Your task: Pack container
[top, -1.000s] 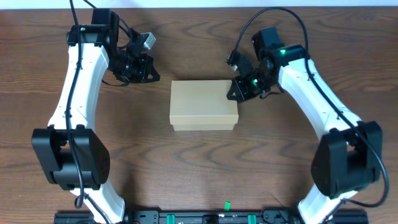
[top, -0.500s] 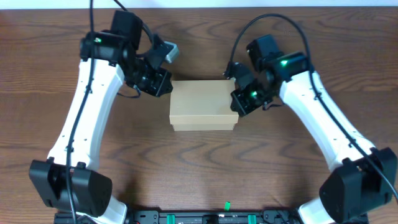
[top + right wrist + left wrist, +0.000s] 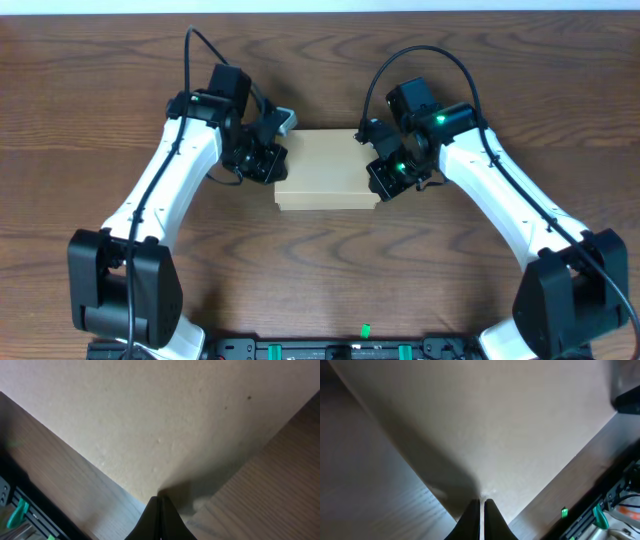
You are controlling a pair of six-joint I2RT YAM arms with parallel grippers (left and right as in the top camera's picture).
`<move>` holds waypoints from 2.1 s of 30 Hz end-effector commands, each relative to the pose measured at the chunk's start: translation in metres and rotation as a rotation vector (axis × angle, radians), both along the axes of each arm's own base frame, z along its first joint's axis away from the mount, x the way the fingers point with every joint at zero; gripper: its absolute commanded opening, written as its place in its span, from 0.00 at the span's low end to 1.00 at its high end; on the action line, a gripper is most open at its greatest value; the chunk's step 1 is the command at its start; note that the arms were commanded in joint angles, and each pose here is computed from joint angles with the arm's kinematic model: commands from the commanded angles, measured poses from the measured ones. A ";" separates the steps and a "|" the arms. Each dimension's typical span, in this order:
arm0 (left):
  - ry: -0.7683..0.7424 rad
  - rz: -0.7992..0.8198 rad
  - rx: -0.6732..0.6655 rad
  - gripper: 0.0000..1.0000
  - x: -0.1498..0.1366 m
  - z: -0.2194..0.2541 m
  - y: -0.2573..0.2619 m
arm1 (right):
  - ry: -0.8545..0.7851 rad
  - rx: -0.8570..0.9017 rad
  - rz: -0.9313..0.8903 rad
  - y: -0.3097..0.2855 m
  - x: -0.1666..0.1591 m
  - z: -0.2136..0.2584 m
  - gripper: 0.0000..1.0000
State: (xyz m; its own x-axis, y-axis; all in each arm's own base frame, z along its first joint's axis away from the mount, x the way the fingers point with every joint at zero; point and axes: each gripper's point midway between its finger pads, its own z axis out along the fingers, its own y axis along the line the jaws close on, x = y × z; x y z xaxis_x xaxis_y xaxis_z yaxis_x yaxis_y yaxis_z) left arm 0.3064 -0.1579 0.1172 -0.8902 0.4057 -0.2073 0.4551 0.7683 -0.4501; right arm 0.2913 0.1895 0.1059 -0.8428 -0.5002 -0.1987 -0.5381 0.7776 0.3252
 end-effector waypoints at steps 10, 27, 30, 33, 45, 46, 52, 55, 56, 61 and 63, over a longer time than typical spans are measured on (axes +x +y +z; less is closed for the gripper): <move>0.081 0.028 0.012 0.06 -0.021 -0.034 0.003 | -0.007 -0.013 0.006 -0.001 -0.002 -0.002 0.02; 0.053 0.039 0.017 0.06 -0.014 -0.030 0.005 | -0.017 -0.012 -0.007 -0.002 -0.002 -0.015 0.02; 0.012 0.050 0.026 0.06 -0.006 -0.008 0.009 | -0.034 0.006 -0.033 0.001 0.003 0.002 0.02; -0.114 0.060 0.012 0.06 0.003 0.046 0.012 | -0.127 0.045 -0.033 0.004 0.010 0.043 0.01; -0.511 0.078 -0.055 0.27 -0.049 0.182 0.028 | -0.474 0.200 -0.036 -0.014 -0.030 0.175 0.34; -0.537 0.081 -0.060 0.98 -0.054 0.189 0.029 | -0.506 0.211 -0.037 -0.017 -0.036 0.185 0.99; -0.552 0.098 -0.074 0.95 -0.088 0.203 0.036 | -0.614 0.260 -0.038 -0.026 -0.057 0.217 0.99; -0.564 0.098 -0.077 0.95 -0.091 0.205 0.037 | -0.631 0.268 -0.038 -0.028 -0.061 0.222 0.99; -0.564 0.098 -0.077 0.95 -0.091 0.205 0.037 | -0.630 0.268 -0.038 -0.028 -0.061 0.222 0.99; -0.557 0.098 -0.075 0.95 -0.090 0.204 0.037 | -0.628 0.267 -0.038 -0.028 -0.061 0.222 0.99; -0.557 0.098 -0.075 0.95 -0.090 0.204 0.037 | -0.628 0.267 -0.038 -0.028 -0.061 0.222 0.99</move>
